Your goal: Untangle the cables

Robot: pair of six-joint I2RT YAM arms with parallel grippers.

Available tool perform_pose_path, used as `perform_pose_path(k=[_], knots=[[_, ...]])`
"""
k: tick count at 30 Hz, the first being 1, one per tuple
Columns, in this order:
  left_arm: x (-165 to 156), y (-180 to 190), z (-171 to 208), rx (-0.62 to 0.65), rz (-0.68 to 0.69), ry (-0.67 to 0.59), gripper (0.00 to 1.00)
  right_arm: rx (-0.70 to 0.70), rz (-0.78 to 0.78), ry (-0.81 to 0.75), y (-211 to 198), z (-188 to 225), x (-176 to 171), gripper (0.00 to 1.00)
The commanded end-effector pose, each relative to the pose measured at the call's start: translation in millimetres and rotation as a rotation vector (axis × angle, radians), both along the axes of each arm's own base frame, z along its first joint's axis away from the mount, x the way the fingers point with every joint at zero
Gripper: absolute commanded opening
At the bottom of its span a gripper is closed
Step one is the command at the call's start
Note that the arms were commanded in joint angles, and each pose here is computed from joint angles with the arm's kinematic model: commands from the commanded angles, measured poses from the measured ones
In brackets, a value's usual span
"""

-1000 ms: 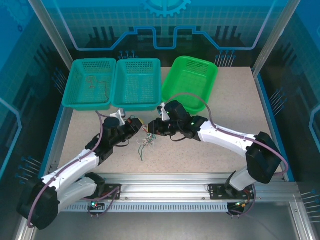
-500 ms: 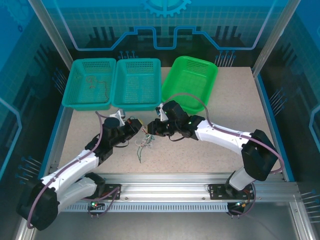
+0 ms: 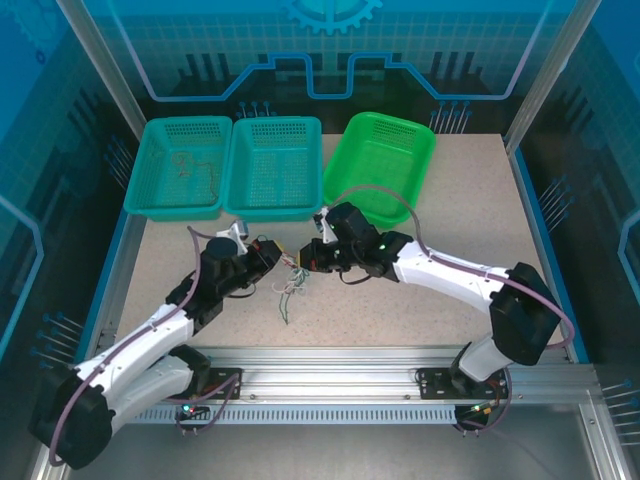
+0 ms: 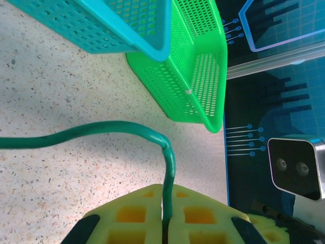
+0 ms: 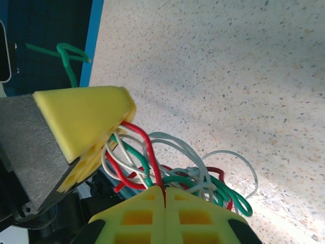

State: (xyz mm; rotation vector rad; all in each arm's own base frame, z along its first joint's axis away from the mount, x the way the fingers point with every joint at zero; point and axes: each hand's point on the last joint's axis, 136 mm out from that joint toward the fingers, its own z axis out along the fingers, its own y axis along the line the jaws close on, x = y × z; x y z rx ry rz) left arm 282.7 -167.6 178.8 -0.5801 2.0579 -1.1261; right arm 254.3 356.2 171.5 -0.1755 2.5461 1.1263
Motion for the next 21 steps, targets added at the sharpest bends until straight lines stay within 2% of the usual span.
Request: perform_pose_path(k=[1, 7, 9, 12, 14, 17, 20, 21], knots=[[3, 15, 15, 0.027, 0.061, -0.056, 0.0, -0.195, -0.152, 0.022, -63, -35, 10, 0.0], [3, 17, 12, 0.026, 0.063, -0.046, 0.0, -0.279, -0.237, 0.014, -111, -46, 15, 0.0], [4, 15, 11, 0.022, 0.057, -0.04, 0.0, -0.217, -0.2, -0.02, -106, -33, 14, 0.0], [5, 12, 8, 0.018, 0.045, -0.035, 0.0, -0.051, -0.046, -0.054, -70, -2, 2, 0.03], [7, 8, 7, 0.018, 0.031, -0.035, 0.0, 0.021, 0.037, -0.047, -44, 16, -10, 0.15], [10, 2, 5, 0.024, 0.002, -0.034, 0.0, 0.037, 0.131, -0.071, -9, 29, -26, 0.24], [10, -1, 7, 0.027, -0.012, -0.007, 0.0, -0.021, 0.202, -0.187, 10, 30, -30, 0.56], [10, 0, 8, 0.026, -0.005, 0.01, 0.0, -0.057, 0.179, -0.216, 8, 26, -26, 0.62]])
